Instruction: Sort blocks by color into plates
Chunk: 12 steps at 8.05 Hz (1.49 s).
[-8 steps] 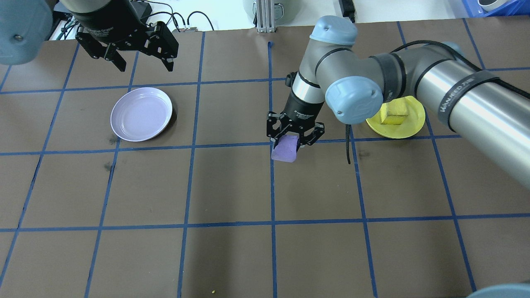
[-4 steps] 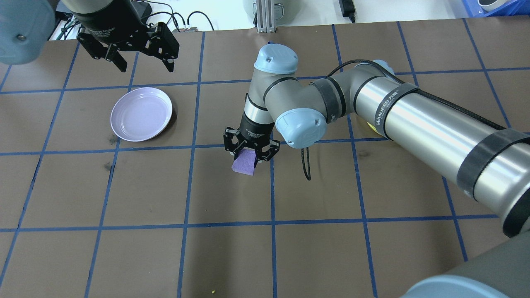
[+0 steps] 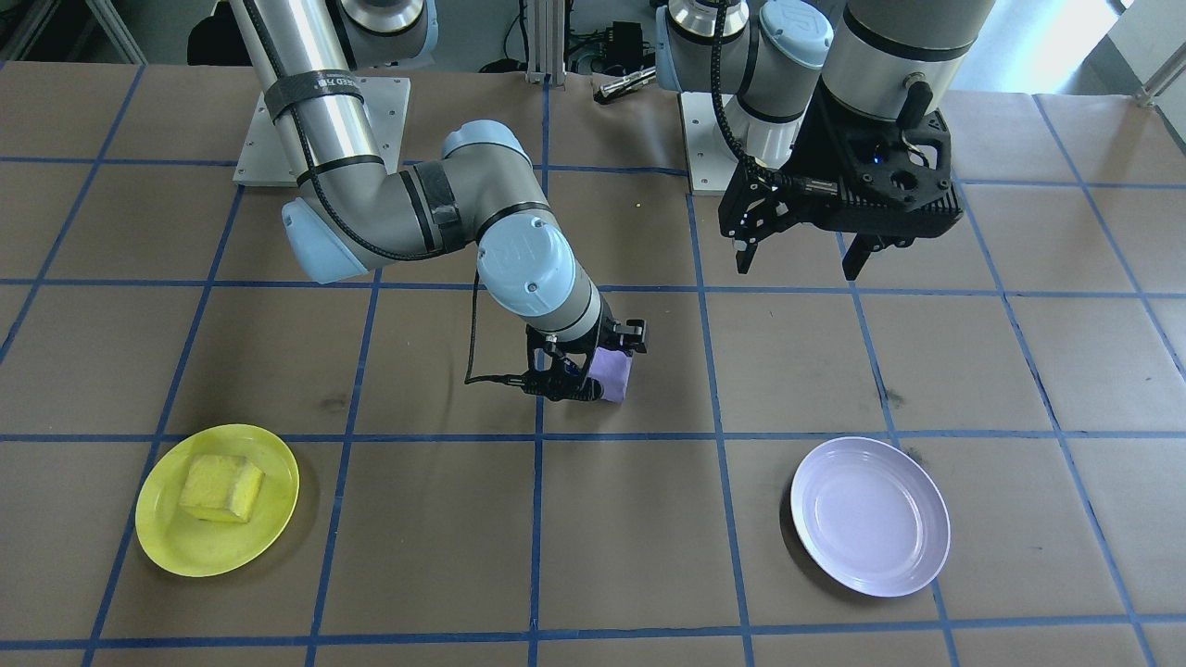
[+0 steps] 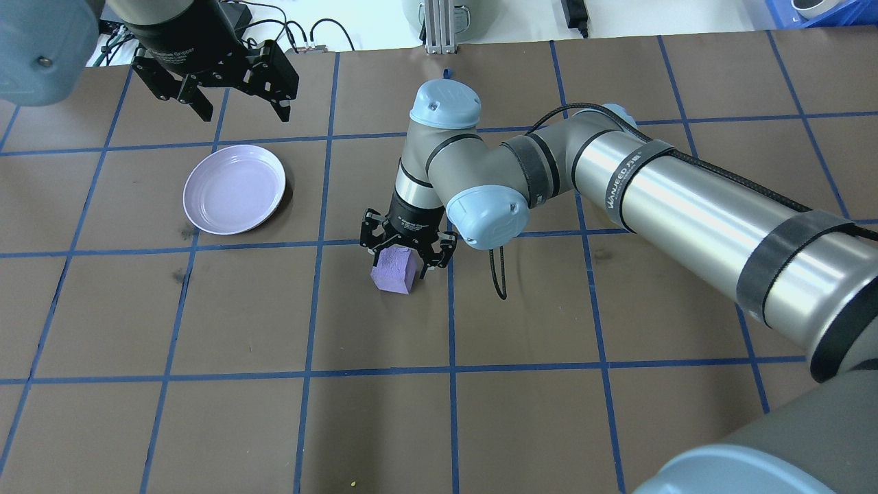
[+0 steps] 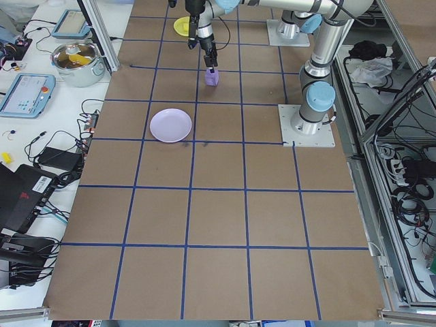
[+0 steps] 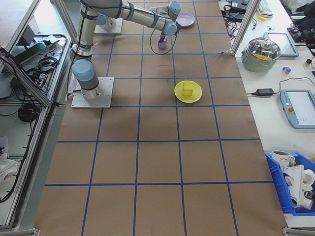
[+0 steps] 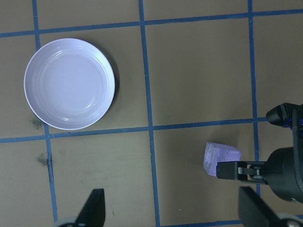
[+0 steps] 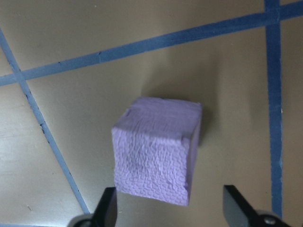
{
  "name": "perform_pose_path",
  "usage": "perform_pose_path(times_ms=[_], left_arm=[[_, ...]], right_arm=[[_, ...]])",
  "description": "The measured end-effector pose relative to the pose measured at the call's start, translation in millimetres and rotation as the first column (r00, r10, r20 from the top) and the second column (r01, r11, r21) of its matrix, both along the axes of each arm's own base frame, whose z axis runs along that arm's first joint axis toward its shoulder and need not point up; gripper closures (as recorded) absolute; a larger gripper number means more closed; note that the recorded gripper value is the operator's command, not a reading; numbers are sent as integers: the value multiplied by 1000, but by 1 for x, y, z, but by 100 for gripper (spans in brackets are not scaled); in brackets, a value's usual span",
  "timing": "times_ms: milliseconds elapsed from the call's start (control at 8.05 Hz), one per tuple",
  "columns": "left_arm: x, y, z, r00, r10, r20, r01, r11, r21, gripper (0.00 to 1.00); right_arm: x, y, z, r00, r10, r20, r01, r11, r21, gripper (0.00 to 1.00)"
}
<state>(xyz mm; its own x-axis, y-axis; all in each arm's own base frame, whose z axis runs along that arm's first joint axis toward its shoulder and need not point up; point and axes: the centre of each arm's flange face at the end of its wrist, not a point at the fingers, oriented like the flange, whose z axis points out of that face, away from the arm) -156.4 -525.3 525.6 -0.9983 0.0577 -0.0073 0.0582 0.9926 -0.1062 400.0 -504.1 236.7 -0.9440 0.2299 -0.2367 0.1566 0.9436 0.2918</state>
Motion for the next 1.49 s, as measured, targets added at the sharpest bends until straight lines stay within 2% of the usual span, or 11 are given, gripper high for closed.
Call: perform_pose_path(times_ms=[497,745,994,1366,1491], left_arm=[[1,-4,-6,1000,1,1,-1,1000,11,0],[1,-4,-6,1000,0,0,0,1000,12,0],[0,-4,-9,1000,-1,-1,1,1000,17,0],[-13,1,-35,999,-47,-4,48,997,66,0],[-26,7,-44,994,-106,-2,106,991,85,0]], right_arm=[[-37,-20,45,1000,-12,-5,11,998,-54,0],[-104,-39,71,993,111,-38,-114,989,-90,0],[-186,-53,106,968,224,-116,-239,960,-143,0],[-245,-33,180,906,272,-325,-349,914,-207,0],[-250,-19,202,895,259,-364,-356,905,-232,0]])
